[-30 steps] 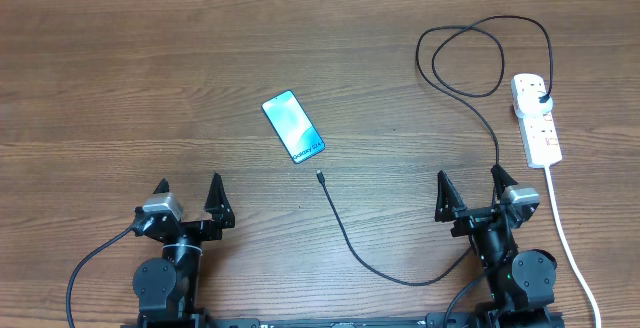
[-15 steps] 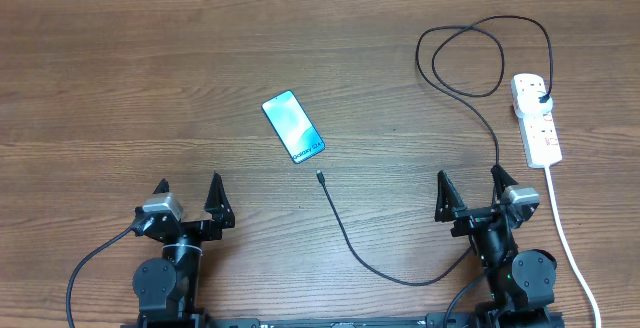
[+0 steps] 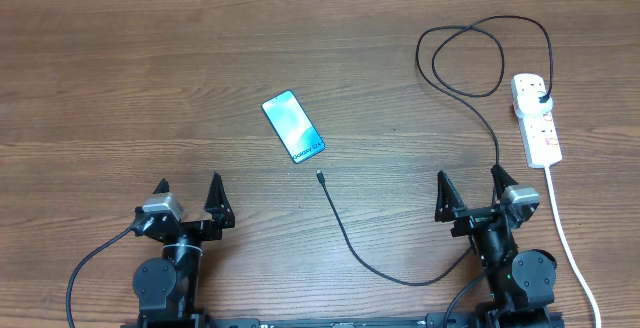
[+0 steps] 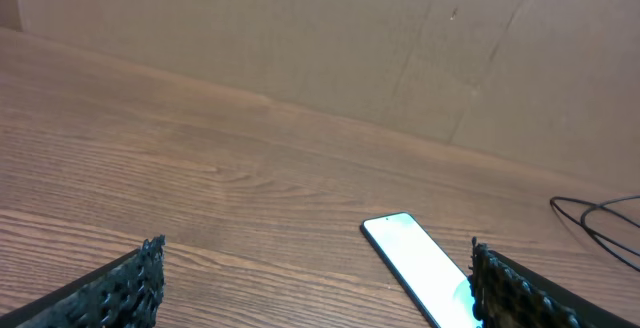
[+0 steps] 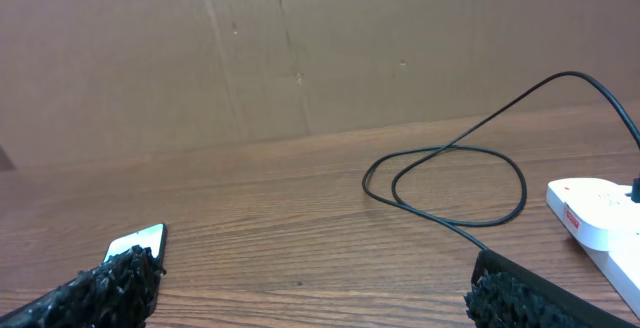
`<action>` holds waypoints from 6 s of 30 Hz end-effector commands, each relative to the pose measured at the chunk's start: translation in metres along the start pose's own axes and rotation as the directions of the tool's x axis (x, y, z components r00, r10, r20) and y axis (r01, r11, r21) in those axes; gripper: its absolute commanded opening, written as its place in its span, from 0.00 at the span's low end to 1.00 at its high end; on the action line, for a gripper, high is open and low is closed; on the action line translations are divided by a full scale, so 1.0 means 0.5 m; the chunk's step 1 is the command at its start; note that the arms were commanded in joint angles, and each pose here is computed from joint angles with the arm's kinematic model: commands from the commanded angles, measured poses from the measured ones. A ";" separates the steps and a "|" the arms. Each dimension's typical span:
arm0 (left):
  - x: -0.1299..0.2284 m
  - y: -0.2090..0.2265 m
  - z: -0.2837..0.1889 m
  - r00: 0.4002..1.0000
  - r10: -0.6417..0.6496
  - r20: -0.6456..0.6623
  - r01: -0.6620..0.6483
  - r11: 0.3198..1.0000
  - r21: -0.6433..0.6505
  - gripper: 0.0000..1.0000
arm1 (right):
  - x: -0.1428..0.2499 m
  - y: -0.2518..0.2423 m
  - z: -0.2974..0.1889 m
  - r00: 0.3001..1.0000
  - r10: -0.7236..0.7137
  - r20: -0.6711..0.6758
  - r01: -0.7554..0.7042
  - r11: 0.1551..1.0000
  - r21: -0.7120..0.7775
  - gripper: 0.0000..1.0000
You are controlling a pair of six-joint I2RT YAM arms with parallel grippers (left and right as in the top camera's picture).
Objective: Plug charger to phone and switch on socket
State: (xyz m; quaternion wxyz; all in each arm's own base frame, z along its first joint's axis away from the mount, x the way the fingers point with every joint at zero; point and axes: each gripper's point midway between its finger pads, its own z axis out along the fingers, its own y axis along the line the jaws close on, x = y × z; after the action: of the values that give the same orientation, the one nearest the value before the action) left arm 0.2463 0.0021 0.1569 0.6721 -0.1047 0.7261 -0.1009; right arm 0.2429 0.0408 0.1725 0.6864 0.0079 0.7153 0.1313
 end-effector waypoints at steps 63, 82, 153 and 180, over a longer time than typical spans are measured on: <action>-0.001 -0.099 0.206 0.794 -0.077 -0.603 0.155 0.985 0.079 1.00 | 0.005 -0.002 0.000 1.000 -0.007 0.001 0.007 1.000 0.005 1.00; -0.039 -0.125 0.248 0.767 -0.086 -0.636 0.193 0.976 0.101 1.00 | 0.005 -0.002 0.000 1.000 -0.007 0.001 0.007 1.000 0.005 1.00; 0.347 -0.256 0.362 0.202 -0.343 -0.917 -0.293 0.872 -0.391 1.00 | 0.005 -0.002 0.000 1.000 -0.007 0.001 0.007 1.000 0.005 1.00; 0.423 -0.223 0.319 0.127 -0.349 -0.928 -0.320 0.871 -0.372 1.00 | 0.005 -0.002 0.000 1.000 -0.007 0.001 0.007 1.000 0.005 1.00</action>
State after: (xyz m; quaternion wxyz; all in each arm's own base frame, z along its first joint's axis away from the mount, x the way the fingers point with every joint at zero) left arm 0.4086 -0.1714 0.0016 0.0010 -0.1868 0.9822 0.0197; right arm 0.2429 0.0408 0.1717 0.6854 0.0071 0.7164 0.1303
